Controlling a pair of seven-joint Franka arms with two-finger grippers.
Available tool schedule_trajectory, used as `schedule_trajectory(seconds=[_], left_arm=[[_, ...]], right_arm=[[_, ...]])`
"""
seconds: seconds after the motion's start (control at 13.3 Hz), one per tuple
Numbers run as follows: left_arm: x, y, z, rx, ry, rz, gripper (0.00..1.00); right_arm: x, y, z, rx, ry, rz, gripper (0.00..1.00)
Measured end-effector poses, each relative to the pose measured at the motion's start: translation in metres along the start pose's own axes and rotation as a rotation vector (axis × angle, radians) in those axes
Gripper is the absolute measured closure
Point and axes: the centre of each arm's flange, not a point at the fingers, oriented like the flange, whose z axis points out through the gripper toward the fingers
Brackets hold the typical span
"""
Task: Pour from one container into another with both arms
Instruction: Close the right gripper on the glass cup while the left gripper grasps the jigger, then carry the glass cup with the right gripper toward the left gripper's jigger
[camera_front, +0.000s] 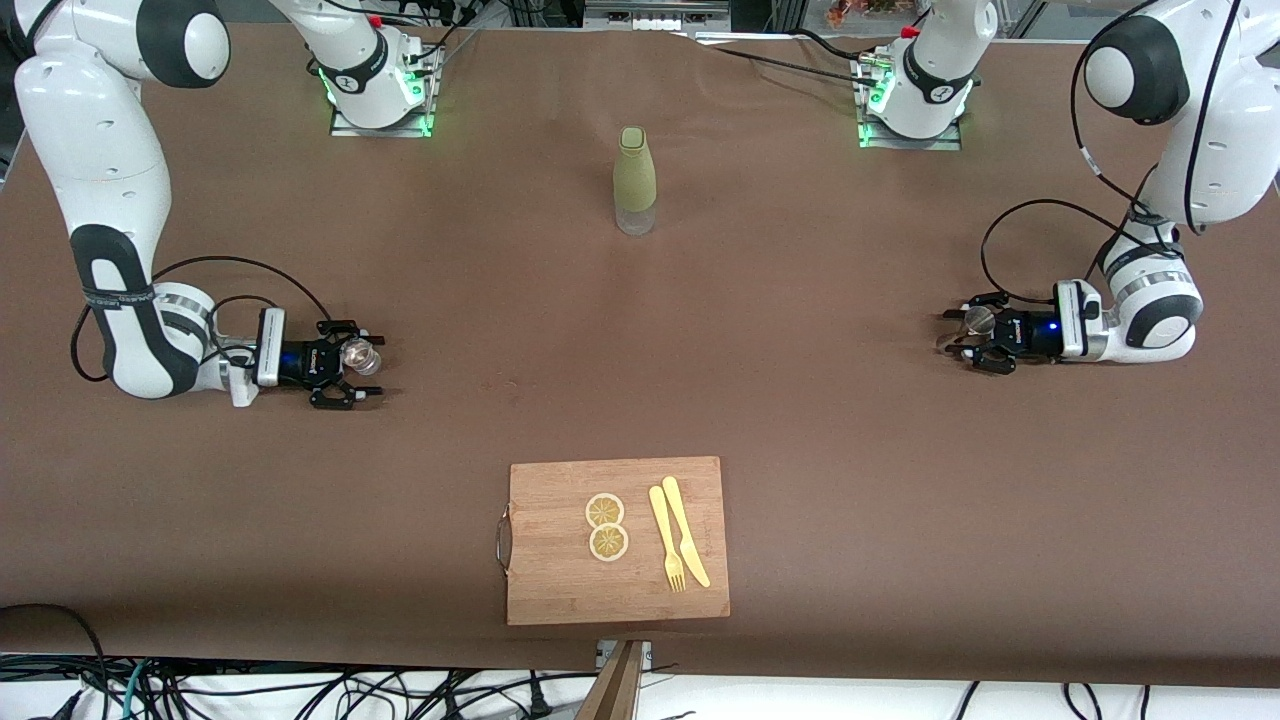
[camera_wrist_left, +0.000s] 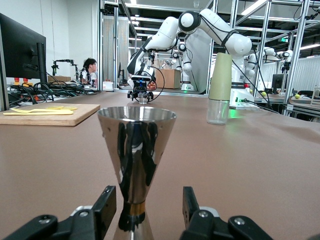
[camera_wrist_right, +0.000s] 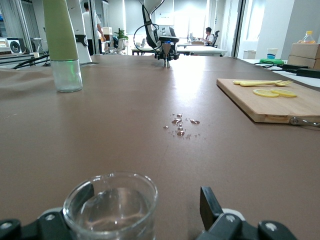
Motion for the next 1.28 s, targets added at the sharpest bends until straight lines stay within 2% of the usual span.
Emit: schedule_trajectory(seconds=[0.23,0.3,0.45,0.53,0.68,0.75,0.9,0.98,1.13,1.21,1.28], left_arm=[[0.001,0.000,-0.001,0.001,0.002,0.001,0.41],[0.001,0.000,-0.002,0.001,0.004,0.001,0.48],[0.001,0.000,-0.002,0.001,0.006,0.001,0.74],[0.002,0.000,-0.002,0.002,0.009,0.002,0.78],[0.002,0.000,-0.002,0.002,0.010,0.003,0.78],[0.003,-0.002,-0.003,0.002,0.007,0.005,0.78],[0.005,-0.005,-0.004,0.000,0.002,-0.024,0.78],[0.007,-0.009,-0.003,-0.004,0.000,-0.030,0.78],[0.012,-0.019,0.006,-0.021,0.005,-0.025,0.78],[0.015,-0.025,0.014,-0.033,0.011,-0.014,0.78],[0.019,-0.032,0.023,-0.048,0.021,0.002,0.78]], right_arm=[[-0.002,-0.001,0.001,0.000,0.003,0.001,0.08],[-0.002,-0.001,0.001,0.000,0.003,0.001,0.12],[-0.002,-0.001,0.001,0.000,0.004,0.001,0.18],[-0.002,-0.001,0.001,0.001,0.005,0.001,0.18],[-0.002,-0.002,0.002,0.003,0.010,0.001,0.35],[-0.002,-0.002,0.002,0.003,0.011,0.001,0.36],[-0.001,-0.002,0.002,0.005,0.016,0.001,0.48],[-0.001,-0.002,0.002,0.005,0.017,0.001,0.48],[-0.001,-0.002,0.002,0.005,0.017,0.001,0.54],[-0.001,-0.002,0.002,0.005,0.017,0.001,0.64],[-0.001,-0.002,0.002,0.005,0.017,0.001,0.70]])
